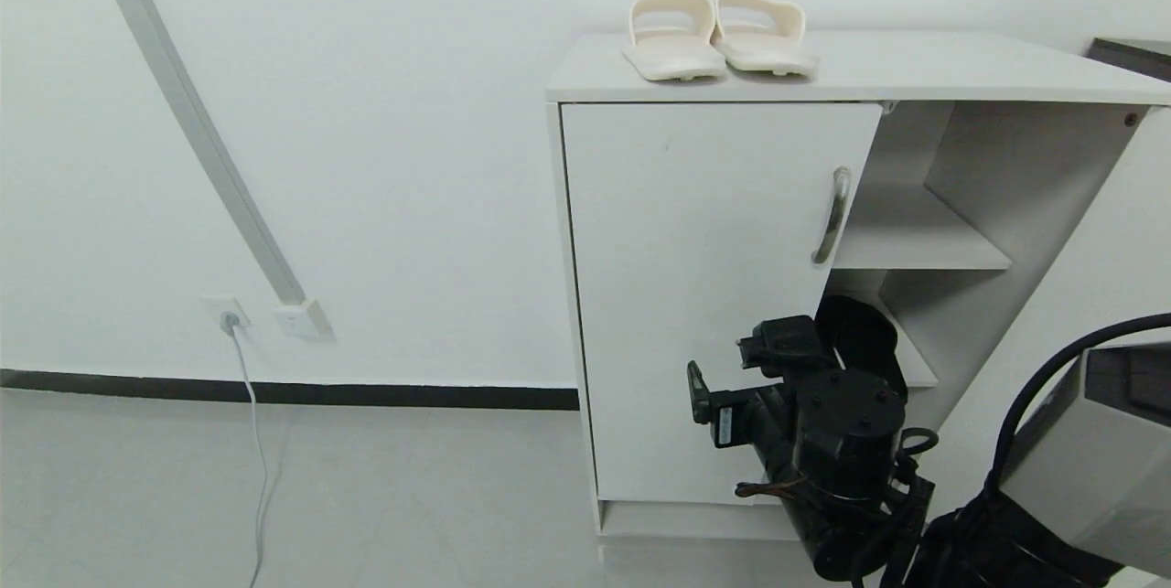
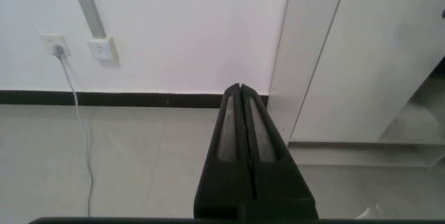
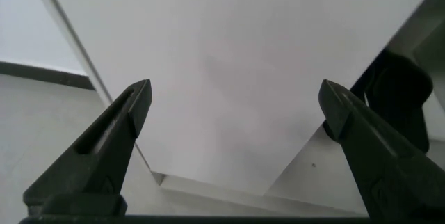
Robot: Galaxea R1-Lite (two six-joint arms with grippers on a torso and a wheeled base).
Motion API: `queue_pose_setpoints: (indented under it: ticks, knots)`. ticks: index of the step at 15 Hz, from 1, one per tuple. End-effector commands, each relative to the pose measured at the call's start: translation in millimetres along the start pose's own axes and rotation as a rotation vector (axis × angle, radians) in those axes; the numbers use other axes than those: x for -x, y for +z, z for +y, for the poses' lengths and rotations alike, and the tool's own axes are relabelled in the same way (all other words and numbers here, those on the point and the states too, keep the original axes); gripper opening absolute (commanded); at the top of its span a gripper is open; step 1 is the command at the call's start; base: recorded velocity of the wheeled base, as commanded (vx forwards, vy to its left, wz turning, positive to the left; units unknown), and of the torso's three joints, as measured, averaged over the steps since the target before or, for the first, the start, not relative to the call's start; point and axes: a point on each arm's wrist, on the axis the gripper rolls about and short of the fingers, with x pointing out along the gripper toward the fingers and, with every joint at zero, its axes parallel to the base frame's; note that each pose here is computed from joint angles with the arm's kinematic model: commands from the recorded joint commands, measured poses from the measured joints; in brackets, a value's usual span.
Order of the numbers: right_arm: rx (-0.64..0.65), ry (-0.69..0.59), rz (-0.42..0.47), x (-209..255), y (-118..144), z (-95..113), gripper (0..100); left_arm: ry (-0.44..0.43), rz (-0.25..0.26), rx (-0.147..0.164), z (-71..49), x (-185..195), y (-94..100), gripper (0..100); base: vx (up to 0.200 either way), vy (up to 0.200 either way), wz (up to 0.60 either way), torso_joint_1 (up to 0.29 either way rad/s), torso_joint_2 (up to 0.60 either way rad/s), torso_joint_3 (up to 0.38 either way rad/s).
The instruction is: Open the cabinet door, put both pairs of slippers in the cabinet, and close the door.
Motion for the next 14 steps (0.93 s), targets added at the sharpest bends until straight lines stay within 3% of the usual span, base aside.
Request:
queue_pose_setpoints:
  ticks: [1,14]
  knots:
    - [-0.005,-0.002,-0.006,1.0,2.7,-1.8,100,0.000,0.001,-0.002,0.0,-0.1,0.0,0,0.000,0.000,0.00,0.090,-0.47,-0.373]
    - [-0.008,-0.011,-0.008,-3.7,3.0,-5.8,100,0.000,0.001,-0.002,0.0,-0.1,0.0,0,0.000,0.000,0.00,0.143,-0.47,-0.333]
